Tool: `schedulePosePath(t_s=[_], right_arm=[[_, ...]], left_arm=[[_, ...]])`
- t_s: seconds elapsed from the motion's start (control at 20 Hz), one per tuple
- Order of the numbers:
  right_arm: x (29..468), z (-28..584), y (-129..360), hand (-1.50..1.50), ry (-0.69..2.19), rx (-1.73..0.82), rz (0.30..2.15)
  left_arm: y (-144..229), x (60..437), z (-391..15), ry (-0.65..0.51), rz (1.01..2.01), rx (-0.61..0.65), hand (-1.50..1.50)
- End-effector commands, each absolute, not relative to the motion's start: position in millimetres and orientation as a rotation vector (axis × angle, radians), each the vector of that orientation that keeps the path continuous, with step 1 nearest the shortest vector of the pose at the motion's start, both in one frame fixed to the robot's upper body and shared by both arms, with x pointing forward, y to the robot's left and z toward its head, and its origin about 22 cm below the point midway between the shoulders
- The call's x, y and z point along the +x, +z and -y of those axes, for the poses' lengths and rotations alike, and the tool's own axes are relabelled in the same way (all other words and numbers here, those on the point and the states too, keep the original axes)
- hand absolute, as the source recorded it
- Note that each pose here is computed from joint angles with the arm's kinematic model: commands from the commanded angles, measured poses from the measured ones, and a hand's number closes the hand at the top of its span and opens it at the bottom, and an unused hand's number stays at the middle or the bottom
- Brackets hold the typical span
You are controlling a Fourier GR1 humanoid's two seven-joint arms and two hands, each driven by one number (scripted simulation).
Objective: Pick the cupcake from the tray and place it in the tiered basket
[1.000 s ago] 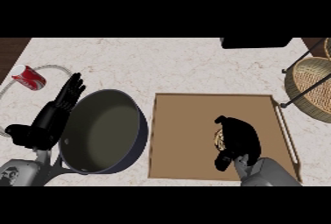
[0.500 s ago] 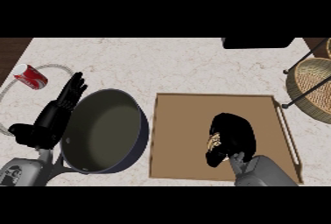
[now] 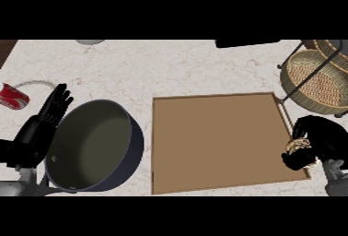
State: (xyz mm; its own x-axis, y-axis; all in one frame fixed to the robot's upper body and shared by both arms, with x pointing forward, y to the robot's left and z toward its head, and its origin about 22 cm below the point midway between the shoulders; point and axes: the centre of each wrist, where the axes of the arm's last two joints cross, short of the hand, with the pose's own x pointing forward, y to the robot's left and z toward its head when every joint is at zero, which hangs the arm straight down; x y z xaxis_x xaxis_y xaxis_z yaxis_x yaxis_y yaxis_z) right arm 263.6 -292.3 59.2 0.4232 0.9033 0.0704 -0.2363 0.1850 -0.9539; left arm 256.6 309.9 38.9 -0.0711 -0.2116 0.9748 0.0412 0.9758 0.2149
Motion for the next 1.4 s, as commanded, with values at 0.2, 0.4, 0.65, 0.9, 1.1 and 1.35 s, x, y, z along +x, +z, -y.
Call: schedulePosePath(t_s=[0.2,0.4,0.65,0.9,1.1,1.35], right_arm=[[259,417,125,1.50,0.703,-1.137,1.004],[258,447,167,1.50,0.533,-1.033,1.294],[235,511,214,1.50,0.485,-1.009,1.452],[207,560,254,1.50,0.429,-0.958,1.480],[202,576,293,1.50,0.380,-0.937,1.489],[219,567,313,1.50,0.384,-0.926,1.438]], left_arm=[[5,235,-296,-0.099,1.519,0.053,0.00],[12,233,-303,-0.107,1.524,0.062,0.00],[4,229,-285,-0.141,1.527,0.013,0.00],[1,234,-261,-0.177,1.559,-0.048,0.00],[-2,251,-262,-0.200,1.554,-0.072,0.00],[-1,266,-246,-0.257,1.546,-0.104,0.00]])
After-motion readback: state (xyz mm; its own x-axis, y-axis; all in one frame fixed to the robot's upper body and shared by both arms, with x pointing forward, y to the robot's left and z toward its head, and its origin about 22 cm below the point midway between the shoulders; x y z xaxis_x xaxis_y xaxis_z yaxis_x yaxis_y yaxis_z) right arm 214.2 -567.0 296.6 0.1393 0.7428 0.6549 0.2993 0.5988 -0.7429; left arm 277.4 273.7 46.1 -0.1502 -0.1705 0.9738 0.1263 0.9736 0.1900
